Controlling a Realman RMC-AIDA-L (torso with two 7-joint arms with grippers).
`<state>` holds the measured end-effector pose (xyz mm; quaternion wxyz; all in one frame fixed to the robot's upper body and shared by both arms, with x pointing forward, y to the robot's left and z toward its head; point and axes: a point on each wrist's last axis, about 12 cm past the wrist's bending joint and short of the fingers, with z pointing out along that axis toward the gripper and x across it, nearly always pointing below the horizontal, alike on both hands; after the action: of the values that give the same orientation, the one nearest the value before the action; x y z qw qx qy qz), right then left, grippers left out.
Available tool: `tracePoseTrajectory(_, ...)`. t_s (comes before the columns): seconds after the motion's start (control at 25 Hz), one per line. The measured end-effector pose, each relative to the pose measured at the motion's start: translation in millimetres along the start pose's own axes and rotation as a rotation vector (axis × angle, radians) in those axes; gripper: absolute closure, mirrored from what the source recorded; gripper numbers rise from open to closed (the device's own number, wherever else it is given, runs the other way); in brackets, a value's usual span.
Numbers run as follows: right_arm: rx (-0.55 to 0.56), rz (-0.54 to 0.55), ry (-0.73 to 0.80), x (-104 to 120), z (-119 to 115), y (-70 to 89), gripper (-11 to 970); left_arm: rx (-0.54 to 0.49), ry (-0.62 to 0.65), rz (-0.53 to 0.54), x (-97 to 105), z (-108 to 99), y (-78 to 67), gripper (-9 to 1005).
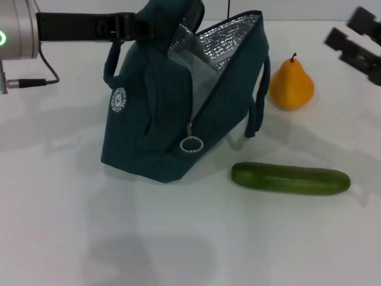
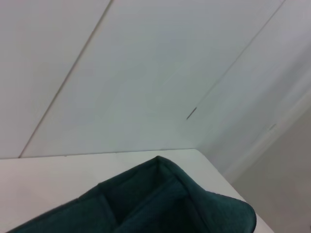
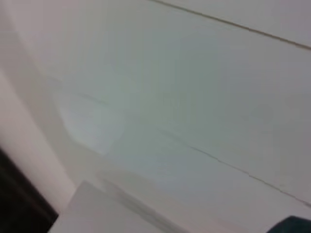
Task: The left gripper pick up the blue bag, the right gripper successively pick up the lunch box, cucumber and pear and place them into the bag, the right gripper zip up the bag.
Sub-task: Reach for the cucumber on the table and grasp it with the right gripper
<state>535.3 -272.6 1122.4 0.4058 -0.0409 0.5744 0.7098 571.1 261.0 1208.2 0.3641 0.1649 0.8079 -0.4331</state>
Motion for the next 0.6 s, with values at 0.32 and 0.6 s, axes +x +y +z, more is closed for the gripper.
tracePoseTrajectory(0.32, 0.067, -0.309, 0.033, -21, -29, 5.9, 153, -0.003, -0.002, 0.003, 0, -1, 0.8, 942)
tracePoseTrajectory(0.6, 0.179, -0.462, 0.117, -41, -42, 2.0, 77, -0.013, -0.02, -0.007, 2, -6, 5.2, 942)
